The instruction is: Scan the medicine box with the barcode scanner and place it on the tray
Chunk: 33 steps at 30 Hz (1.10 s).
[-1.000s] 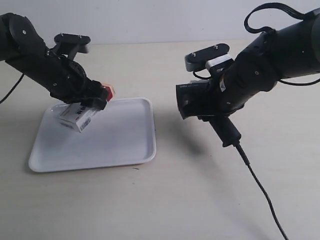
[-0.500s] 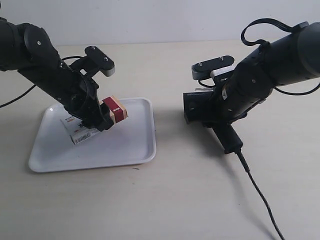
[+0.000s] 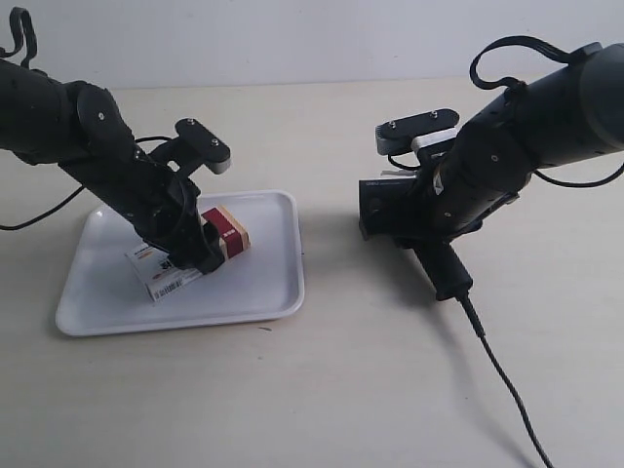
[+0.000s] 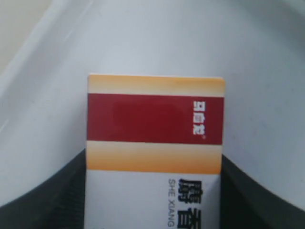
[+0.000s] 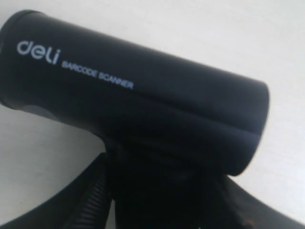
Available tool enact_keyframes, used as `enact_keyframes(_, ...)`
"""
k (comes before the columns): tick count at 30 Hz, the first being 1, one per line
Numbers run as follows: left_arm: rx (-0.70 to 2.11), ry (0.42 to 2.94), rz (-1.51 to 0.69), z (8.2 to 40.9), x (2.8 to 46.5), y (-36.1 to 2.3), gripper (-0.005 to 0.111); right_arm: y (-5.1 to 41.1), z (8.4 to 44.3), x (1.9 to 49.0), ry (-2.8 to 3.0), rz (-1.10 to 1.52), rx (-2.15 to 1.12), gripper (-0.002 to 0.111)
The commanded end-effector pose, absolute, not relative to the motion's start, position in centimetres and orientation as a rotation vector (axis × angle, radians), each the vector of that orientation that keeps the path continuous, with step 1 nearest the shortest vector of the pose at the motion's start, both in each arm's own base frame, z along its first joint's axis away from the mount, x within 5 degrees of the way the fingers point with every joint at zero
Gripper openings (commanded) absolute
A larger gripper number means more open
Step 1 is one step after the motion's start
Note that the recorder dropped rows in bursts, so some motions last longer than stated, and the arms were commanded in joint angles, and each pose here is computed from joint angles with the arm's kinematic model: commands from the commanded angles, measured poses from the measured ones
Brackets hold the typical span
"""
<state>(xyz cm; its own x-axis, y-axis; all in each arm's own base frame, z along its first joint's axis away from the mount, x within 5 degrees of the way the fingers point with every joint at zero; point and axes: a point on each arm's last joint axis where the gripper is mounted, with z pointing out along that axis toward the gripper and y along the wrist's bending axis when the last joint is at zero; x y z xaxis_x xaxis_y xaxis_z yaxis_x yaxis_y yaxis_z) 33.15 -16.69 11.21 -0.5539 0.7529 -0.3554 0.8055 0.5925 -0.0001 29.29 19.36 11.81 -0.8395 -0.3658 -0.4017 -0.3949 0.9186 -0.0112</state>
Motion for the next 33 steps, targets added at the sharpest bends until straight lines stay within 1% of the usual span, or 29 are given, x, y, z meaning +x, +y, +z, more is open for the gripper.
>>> enact_keyframes(1, 1.246, 2.527, -0.252, 10.8, 33.0, -16.9, 0.056, 19.5, 12.0, 29.6, 2.655, 0.111, -0.553, 0.057)
enact_keyframes(2, 1.246, 2.527, -0.252, 10.8, 33.0, -16.9, 0.06, 19.5, 12.0, 29.6, 2.656, 0.112, -0.551, 0.063)
enact_keyframes(4, 1.246, 2.527, -0.252, 10.8, 33.0, -16.9, 0.071, 19.5, 12.0, 29.6, 2.656, 0.112, -0.551, 0.074)
enact_keyframes(7, 1.243, 2.528, -0.254, 10.8, 33.0, -16.9, 0.089, 19.5, 12.0, 29.6, 2.656, 0.112, -0.551, 0.085)
enact_keyframes(10, 1.235, 2.513, -0.249, 11.2, 33.0, -16.9, 0.099, 19.5, 12.6, 29.6, 2.64, 0.121, -0.547, 0.089)
enact_keyframes(12, 1.23, 2.493, -0.248, 12.0, 33.1, -16.9, 0.1, 19.4, 13.5, 29.6, 2.621, 0.129, -0.54, 0.089)
enact_keyframes(14, 1.217, 2.466, -0.254, 13.6, 33.1, -16.9, 0.1, 19.2, 15.2, 29.4, 2.589, 0.128, -0.546, 0.089)
enact_keyframes(16, 1.2, 2.43, -0.267, 15.9, 33.0, -17.0, 0.1, 18.8, 17.5, 29.1, 2.542, 0.109, -0.57, 0.089)
enact_keyframes(19, 1.115, 2.375, -0.288, 20.3, 32.4, -16.8, 0.098, 17.7, 21.5, 28.1, 2.474, 0.085, -0.563, 0.088)
enact_keyframes(20, 1.078, 2.356, -0.295, 21.6, 32.2, -16.6, 0.096, 17.4, 22.6, 27.7, 2.457, 0.085, -0.552, 0.087)
enact_keyframes(21, 1.013, 2.336, -0.318, 23.3, 31.9, -16.4, 0.092, 17.0, 24.0, 27.2, 2.43, 0.094, -0.537, 0.085)
enact_keyframes(23, 0.922, 2.293, -0.35, 26.1, 31.1, -15.6, 0.078, 16.2, 26.5, 26.2, 2.373, 0.12, -0.508, 0.078)
enact_keyframes(25, 0.831, 2.254, -0.399, 28.9, 30.0, -14.8, 0.053, 15.4, 29.1, 24.9, 2.316, 0.164, -0.464, 0.063)
enact_keyframes(26, 0.796, 2.241, -0.423, 30.0, 29.5, -14.5, 0.039, 14.9, 30.1, 24.1, 2.284, 0.19, -0.448, 0.056)
enact_keyframes(28, 0.742, 2.191, -0.465, 32.0, 27.9, -13.8, 0.004, 13.9, 31.7, 22.5, 2.21, 0.248, -0.422, 0.036)
enact_keyframes(29, 0.72, 2.154, -0.474, 32.7, 27.0, -13.4, 0.002, 13.4, 32.2, 21.6, 2.163, 0.275, -0.418, 0.026)
enact_keyframes(31, 0.637, 2.072, -0.498, 33.7, 25.3, -12.7, 0.003, 12.5, 32.8, 19.9, 2.073, 0.33, -0.412, 0.012)
enact_keyframes(33, 0.553, 2.01, -0.506, 34.0, 23.6, -11.8, 0.003, 11.6, 33.0, 18.2, 1.983, 0.383, -0.408, 0.0)
